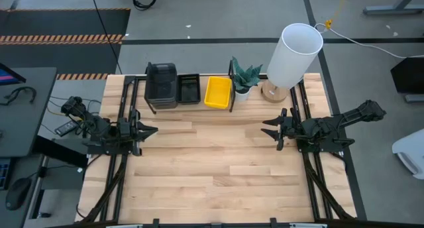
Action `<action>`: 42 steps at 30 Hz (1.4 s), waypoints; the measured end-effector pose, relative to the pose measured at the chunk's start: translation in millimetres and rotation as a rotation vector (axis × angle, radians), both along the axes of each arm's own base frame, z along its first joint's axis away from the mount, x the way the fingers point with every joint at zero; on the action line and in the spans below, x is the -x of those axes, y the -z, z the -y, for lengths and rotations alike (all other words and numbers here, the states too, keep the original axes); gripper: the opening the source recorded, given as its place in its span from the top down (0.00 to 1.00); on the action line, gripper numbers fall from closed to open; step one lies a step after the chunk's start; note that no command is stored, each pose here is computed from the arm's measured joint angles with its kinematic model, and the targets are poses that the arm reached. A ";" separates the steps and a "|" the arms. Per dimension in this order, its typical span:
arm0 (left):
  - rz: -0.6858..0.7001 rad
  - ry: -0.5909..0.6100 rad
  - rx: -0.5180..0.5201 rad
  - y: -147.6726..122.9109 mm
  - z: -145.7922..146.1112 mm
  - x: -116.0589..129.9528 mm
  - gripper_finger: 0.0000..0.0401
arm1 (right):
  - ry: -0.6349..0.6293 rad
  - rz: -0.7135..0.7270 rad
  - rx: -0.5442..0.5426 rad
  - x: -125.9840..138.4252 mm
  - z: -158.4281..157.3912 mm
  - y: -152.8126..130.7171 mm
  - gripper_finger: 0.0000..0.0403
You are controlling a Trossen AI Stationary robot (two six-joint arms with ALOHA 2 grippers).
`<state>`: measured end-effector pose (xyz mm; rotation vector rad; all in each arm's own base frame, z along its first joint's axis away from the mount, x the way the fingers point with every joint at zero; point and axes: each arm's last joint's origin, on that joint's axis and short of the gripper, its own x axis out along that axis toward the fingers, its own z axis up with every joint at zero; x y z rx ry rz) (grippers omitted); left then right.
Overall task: Stack baskets on shelf by color
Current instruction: Return to Home Position
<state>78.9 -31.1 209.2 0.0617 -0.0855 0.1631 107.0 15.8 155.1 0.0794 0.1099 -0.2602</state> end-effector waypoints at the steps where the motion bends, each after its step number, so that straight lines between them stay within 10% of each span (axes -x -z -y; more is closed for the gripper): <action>1: 0.000 0.000 0.000 -0.1 0.0 0.0 0.92 | 0.000 0.000 0.000 0.0 0.0 0.0 0.57; 42: 0.000 0.000 0.000 0.0 0.0 0.0 0.90 | 0.000 0.000 0.000 0.0 0.0 0.0 0.57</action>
